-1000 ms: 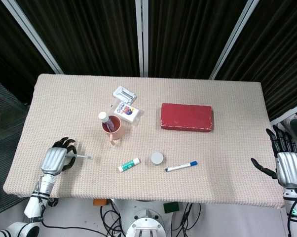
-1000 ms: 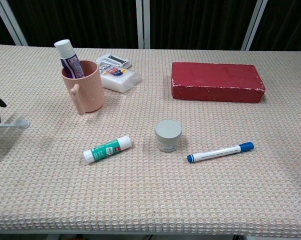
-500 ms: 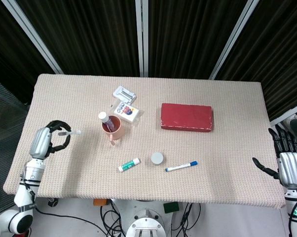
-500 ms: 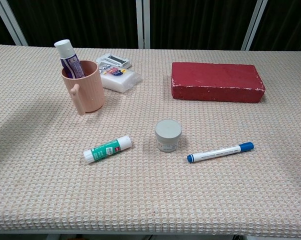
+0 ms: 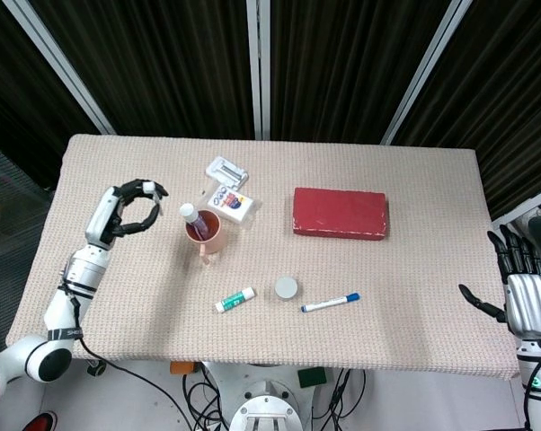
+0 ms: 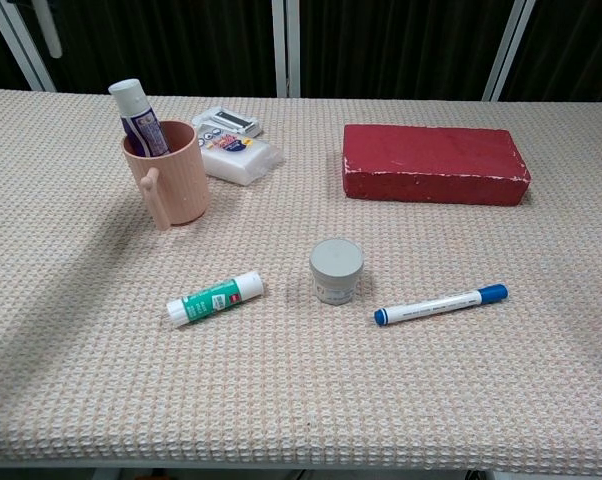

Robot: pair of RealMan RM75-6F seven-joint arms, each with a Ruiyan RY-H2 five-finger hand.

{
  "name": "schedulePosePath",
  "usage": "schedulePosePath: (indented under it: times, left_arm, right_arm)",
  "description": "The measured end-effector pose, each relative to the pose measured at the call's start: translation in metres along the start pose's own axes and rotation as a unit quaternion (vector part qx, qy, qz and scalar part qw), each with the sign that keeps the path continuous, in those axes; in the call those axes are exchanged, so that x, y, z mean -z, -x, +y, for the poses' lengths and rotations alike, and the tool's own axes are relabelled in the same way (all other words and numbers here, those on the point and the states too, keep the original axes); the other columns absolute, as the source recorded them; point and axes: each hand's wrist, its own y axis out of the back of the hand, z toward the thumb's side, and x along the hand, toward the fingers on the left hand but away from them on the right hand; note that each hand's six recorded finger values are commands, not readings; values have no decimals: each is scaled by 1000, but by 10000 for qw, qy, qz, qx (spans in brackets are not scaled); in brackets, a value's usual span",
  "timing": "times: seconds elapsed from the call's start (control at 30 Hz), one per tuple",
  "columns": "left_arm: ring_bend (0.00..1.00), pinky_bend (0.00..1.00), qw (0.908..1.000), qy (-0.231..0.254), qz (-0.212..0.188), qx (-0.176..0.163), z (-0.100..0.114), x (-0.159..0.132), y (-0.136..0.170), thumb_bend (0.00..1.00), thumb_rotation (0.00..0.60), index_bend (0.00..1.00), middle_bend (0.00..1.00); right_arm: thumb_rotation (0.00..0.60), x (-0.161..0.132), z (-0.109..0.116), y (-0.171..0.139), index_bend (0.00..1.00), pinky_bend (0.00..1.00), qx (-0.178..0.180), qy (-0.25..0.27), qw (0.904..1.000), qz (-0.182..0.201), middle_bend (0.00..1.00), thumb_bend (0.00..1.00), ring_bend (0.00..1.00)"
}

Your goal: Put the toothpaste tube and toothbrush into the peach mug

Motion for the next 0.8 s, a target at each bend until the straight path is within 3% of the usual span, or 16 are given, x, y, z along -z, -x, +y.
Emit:
schedulePosePath:
  times: [0.17,0.27,0.5,0.8]
  left_arm:
    - [279,307,9967,734,227,277,-23,-1,-23,399,600,725,415]
    - [278,291,9946,918,322,370,-34,4,-31,399,600,726,414]
    - [212,217,9941,773,500,579,-56,22,-35,399,600,730,376]
    - [201,184,9960,529,562,461,-55,37,-42,399,600,755,371]
  right_arm:
    - [504,1,0,1,0,0,7,-35,10000,-21,0,477,0]
    - [502,3,0,2,0,0,21,-33,10000,-51,0,477,0]
    - [502,3,-1,1,0,0,34,-16,10000,-23,0,477,0]
    - [502,7,2,-2,0,0,80,8,9999,-64,0,477,0]
